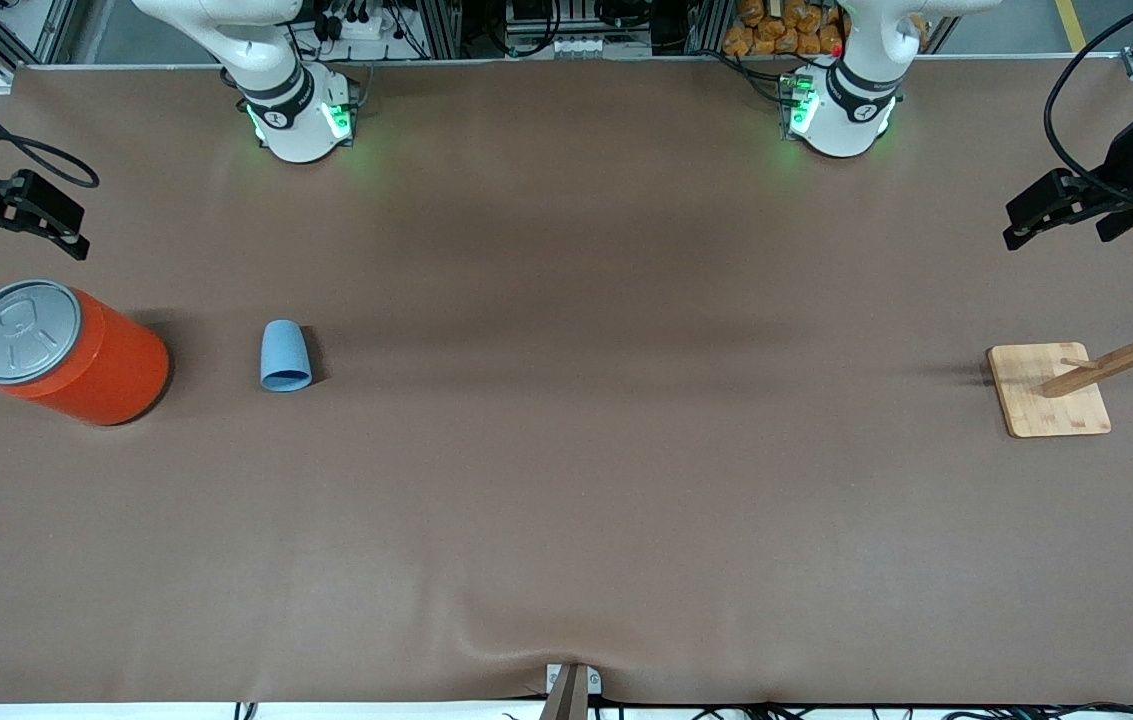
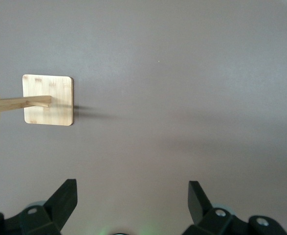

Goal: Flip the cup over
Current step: 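Reach the right gripper toward the upside-down blue cup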

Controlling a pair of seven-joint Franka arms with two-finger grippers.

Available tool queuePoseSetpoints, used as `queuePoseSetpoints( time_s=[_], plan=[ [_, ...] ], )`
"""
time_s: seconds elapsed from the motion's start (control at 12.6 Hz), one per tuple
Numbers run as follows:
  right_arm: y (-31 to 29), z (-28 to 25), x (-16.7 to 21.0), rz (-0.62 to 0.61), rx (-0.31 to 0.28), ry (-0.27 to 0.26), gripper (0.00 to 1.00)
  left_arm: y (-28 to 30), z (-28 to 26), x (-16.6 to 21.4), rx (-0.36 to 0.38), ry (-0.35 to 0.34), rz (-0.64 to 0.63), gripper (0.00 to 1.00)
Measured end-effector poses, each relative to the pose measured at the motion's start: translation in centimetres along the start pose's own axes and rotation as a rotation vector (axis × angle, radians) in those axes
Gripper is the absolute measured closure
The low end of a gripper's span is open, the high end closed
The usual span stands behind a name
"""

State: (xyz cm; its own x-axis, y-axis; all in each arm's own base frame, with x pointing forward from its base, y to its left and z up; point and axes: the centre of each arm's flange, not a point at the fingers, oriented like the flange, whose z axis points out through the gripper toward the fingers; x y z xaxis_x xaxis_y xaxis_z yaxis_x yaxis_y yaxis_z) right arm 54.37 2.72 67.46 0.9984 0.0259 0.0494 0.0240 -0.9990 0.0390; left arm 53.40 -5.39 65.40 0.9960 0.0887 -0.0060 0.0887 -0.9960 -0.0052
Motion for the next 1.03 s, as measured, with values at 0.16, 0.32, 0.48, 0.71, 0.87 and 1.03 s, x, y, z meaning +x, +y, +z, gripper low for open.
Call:
queuePoseSetpoints(
  time_s=[0.16,0.32,0.48,0.71,0.87,1.03],
  plan=[
    [0.0,0.1,0.0,0.001,0.0,-0.001,0.0,0.0,0.0,0.0,0.0,-0.001,0.0,0.0],
    [0.1,0.2,0.1,0.001,0.0,-0.003,0.0,0.0,0.0,0.0,0.0,-0.001,0.0,0.0],
    [0.1,0.8,0.4,0.0,0.001,-0.017,0.0,0.0,0.0,0.0,0.0,-0.001,0.0,0.0],
    [-1.1,3.8,0.9,-0.069,0.007,-0.121,0.0,0.0,0.2,0.1,0.001,-0.006,-0.001,0.0],
    [-3.4,7.8,1.3,-0.116,0.013,-0.239,0.0,0.0,0.3,0.2,0.001,-0.008,-0.001,0.0],
    [-5.9,15.1,2.2,-0.151,0.054,-0.374,0.0,0.0,0.4,0.2,0.002,-0.009,-0.001,0.0]
  ],
)
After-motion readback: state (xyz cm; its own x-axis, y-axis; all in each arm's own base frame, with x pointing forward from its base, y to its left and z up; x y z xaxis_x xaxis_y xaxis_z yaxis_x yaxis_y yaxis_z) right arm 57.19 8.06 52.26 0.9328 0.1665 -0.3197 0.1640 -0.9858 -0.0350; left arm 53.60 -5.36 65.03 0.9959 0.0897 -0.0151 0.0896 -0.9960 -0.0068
